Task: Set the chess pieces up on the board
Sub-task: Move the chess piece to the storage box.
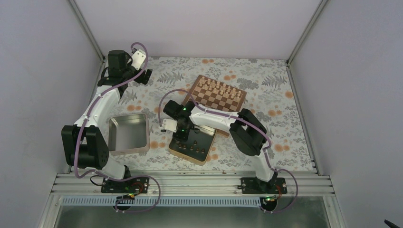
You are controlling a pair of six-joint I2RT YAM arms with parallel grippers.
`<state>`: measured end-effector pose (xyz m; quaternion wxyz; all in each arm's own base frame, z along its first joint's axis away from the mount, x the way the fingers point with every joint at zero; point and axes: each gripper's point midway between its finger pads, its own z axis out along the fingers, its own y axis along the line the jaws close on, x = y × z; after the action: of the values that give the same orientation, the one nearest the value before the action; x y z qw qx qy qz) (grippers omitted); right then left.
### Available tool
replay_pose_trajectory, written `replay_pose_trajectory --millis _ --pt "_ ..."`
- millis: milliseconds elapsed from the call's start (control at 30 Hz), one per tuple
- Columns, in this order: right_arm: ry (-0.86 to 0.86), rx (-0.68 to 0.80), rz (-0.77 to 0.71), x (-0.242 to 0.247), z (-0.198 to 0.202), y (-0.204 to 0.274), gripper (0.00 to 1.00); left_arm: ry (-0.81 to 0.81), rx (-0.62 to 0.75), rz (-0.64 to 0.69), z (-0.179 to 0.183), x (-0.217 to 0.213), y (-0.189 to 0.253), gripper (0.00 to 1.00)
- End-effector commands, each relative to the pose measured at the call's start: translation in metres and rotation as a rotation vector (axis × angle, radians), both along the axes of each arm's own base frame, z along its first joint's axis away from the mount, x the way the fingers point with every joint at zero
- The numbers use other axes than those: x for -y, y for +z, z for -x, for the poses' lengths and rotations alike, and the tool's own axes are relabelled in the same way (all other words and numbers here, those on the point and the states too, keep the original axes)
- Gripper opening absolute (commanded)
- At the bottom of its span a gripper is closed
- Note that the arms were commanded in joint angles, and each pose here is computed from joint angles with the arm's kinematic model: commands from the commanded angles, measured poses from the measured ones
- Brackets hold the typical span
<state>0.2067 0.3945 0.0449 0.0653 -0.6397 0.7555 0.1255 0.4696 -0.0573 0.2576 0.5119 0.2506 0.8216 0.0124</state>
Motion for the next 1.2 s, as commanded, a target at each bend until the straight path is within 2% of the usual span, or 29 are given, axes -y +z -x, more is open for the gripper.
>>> replay_pose_trajectory --millis 0,300,967,1167 --pt "-0.002 0.029 -0.023 0.004 -0.003 0.019 0.12 -0.007 0.027 0.016 0.001 0.002 0.013 1.0" --pt "-0.038 0.082 -0.01 0.014 -0.019 0.027 0.12 -0.006 0.025 0.017 0.0 0.002 0.013 1.0" --pt "-0.076 0.121 0.045 0.04 -0.049 0.013 0.13 -0.006 0.018 0.014 -0.001 0.002 0.009 1.0" --pt "-0.089 0.135 0.058 0.047 -0.057 0.011 0.18 -0.008 0.019 0.015 -0.002 0.003 0.01 1.0"
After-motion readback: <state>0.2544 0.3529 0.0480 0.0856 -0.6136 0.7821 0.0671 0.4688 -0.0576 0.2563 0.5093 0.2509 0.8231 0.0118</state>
